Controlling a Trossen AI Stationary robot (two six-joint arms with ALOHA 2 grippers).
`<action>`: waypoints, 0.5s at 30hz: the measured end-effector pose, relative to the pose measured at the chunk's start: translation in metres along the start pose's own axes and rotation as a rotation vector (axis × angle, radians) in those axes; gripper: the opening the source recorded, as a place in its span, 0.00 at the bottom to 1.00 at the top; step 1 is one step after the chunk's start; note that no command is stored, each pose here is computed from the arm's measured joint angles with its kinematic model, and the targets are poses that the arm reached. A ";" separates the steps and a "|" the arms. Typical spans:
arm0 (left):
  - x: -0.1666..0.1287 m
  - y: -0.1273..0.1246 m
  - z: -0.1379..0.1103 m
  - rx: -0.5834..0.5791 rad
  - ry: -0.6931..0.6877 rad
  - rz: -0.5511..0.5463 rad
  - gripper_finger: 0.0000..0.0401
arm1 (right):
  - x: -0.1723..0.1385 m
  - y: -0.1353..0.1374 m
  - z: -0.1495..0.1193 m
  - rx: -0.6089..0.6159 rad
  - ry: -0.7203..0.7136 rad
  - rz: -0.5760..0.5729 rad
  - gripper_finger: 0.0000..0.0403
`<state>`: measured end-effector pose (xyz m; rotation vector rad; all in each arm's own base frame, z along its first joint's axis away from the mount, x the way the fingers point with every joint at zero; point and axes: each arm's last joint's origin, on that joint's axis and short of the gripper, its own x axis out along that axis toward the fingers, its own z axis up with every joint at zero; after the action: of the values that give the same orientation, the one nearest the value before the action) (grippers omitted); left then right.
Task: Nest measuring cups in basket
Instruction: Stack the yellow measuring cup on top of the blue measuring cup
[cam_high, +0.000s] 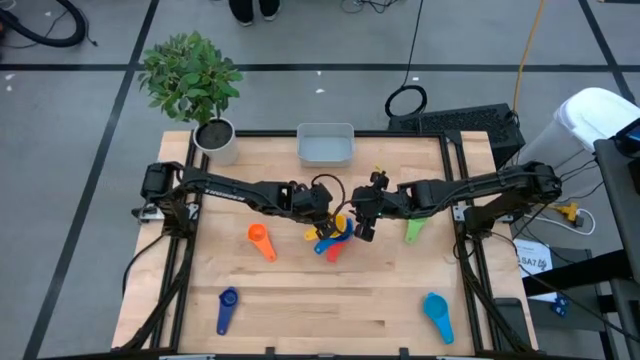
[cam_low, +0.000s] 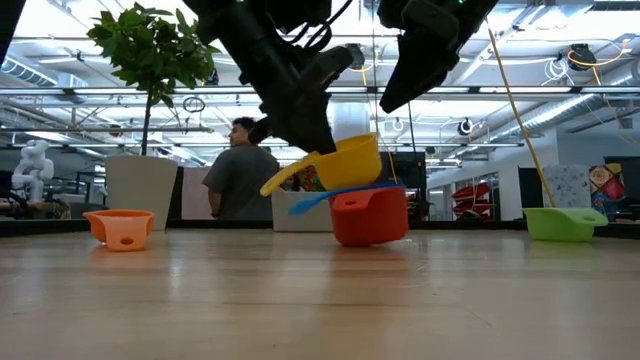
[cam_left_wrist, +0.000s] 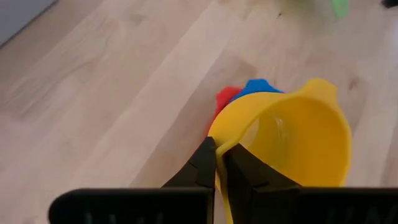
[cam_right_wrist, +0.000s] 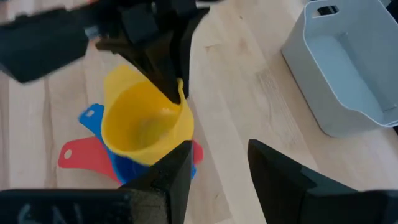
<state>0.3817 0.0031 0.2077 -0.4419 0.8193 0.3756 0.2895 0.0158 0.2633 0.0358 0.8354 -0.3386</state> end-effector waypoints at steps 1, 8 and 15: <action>0.001 -0.002 0.002 -0.001 -0.013 -0.009 0.04 | 0.000 0.000 0.000 0.000 -0.001 0.000 0.37; 0.005 -0.006 0.000 0.031 0.018 -0.002 0.07 | 0.000 0.000 0.001 0.001 -0.009 0.002 0.37; 0.006 -0.007 0.001 0.040 0.021 -0.016 0.18 | 0.000 0.000 0.001 0.001 -0.008 0.002 0.37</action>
<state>0.3901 -0.0014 0.2054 -0.4159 0.8419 0.3396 0.2902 0.0157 0.2638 0.0364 0.8270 -0.3368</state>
